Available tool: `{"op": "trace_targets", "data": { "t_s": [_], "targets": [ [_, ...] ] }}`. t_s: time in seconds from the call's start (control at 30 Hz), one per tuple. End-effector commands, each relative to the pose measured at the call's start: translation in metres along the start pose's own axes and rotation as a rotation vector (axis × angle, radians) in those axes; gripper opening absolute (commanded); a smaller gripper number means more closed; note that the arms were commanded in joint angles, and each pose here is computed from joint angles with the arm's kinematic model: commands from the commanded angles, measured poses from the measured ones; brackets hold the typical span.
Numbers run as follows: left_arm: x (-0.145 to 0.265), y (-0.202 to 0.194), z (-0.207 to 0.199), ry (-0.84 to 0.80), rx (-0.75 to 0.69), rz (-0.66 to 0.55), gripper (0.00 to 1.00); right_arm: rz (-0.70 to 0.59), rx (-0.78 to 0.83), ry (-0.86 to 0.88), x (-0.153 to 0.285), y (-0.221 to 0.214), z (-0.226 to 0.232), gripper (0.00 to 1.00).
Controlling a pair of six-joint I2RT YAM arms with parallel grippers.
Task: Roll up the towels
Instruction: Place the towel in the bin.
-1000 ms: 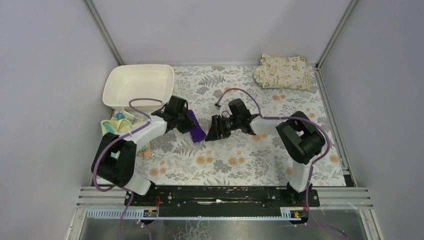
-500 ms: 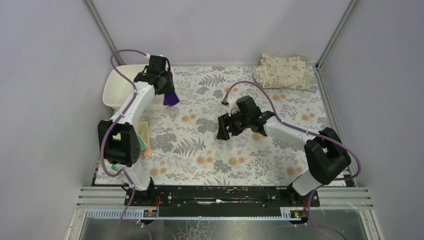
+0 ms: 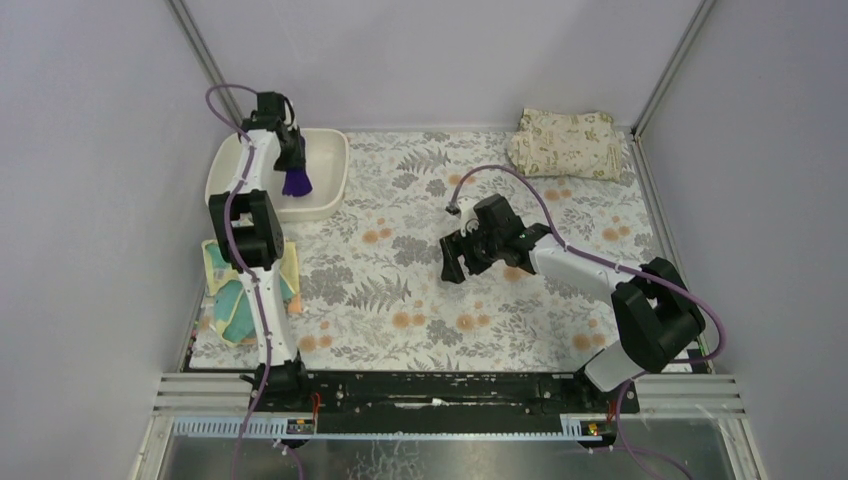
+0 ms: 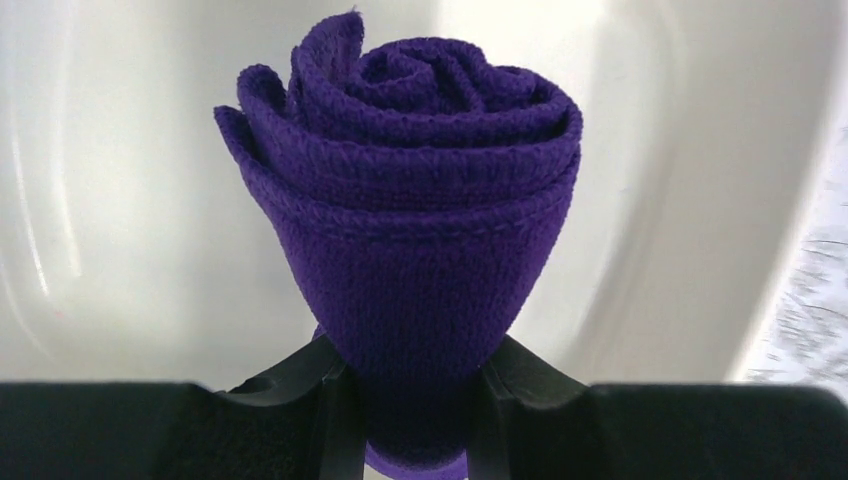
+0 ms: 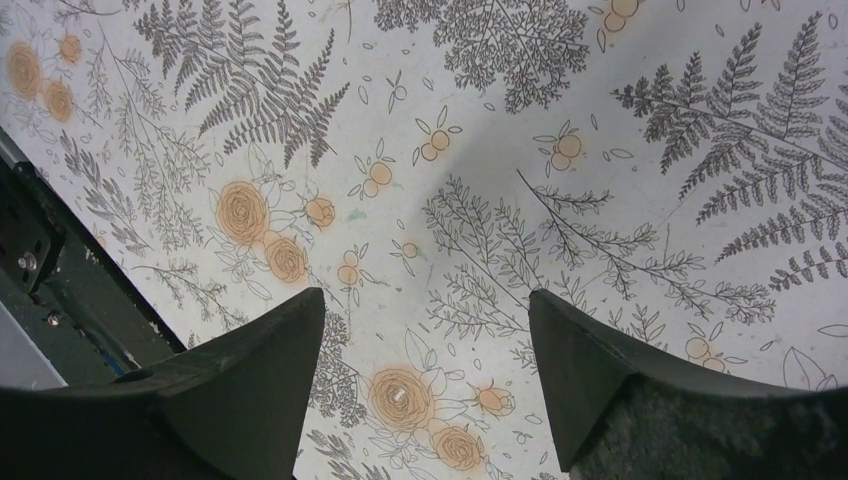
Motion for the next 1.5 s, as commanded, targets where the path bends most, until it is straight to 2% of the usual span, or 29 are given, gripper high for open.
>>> {"op": "trace_targets", "data": {
  "t_s": [0.0,0.2,0.4,0.53,0.7,0.87,0.97,1.07,1.17,1.47],
  "targets": [
    [-0.028,-0.004,0.037,0.072,-0.039,0.085,0.12,0.016,0.008,-0.015,0.005,0.002,-0.001,0.81],
    [-0.056,0.001,0.085,0.311,-0.023,0.062,0.11,0.089,-0.002,-0.032,-0.001,-0.003,-0.005,0.82],
    [-0.078,-0.006,0.115,0.553,-0.132,0.042,0.13,0.143,-0.001,-0.072,-0.002,0.004,-0.011,0.81],
    [-0.091,-0.008,0.124,0.636,-0.187,0.046,0.15,0.15,-0.009,-0.101,-0.001,0.013,-0.014,0.81],
    [-0.096,-0.002,0.133,0.72,-0.256,0.01,0.3,0.177,-0.035,-0.114,-0.009,0.017,-0.017,0.8],
    [-0.098,0.004,0.137,0.796,-0.309,-0.009,0.33,0.179,-0.045,-0.115,-0.011,0.022,-0.018,0.79],
    [-0.1,0.006,0.139,0.827,-0.323,-0.022,0.43,0.175,-0.042,-0.121,-0.01,0.025,-0.019,0.79],
    [-0.101,0.007,0.14,0.832,-0.322,-0.03,0.47,0.176,-0.041,-0.12,-0.011,0.025,-0.019,0.79],
    [-0.1,0.009,0.141,0.851,-0.318,-0.046,0.55,0.183,-0.043,-0.116,-0.013,0.024,-0.018,0.79],
    [-0.095,0.013,0.148,0.978,-0.31,-0.099,0.72,0.18,-0.038,-0.113,-0.013,0.022,-0.019,0.79]
  ]
}}
Point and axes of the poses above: each gripper's point midway between its finger pads, its own x axis back along the fingers, its own z axis along the line the jaws close on, y = z × x, the point moved 8 cm from there along x, back along the fingers, and after that the axes turned 13 degrees about x, right-handed, at the moved point
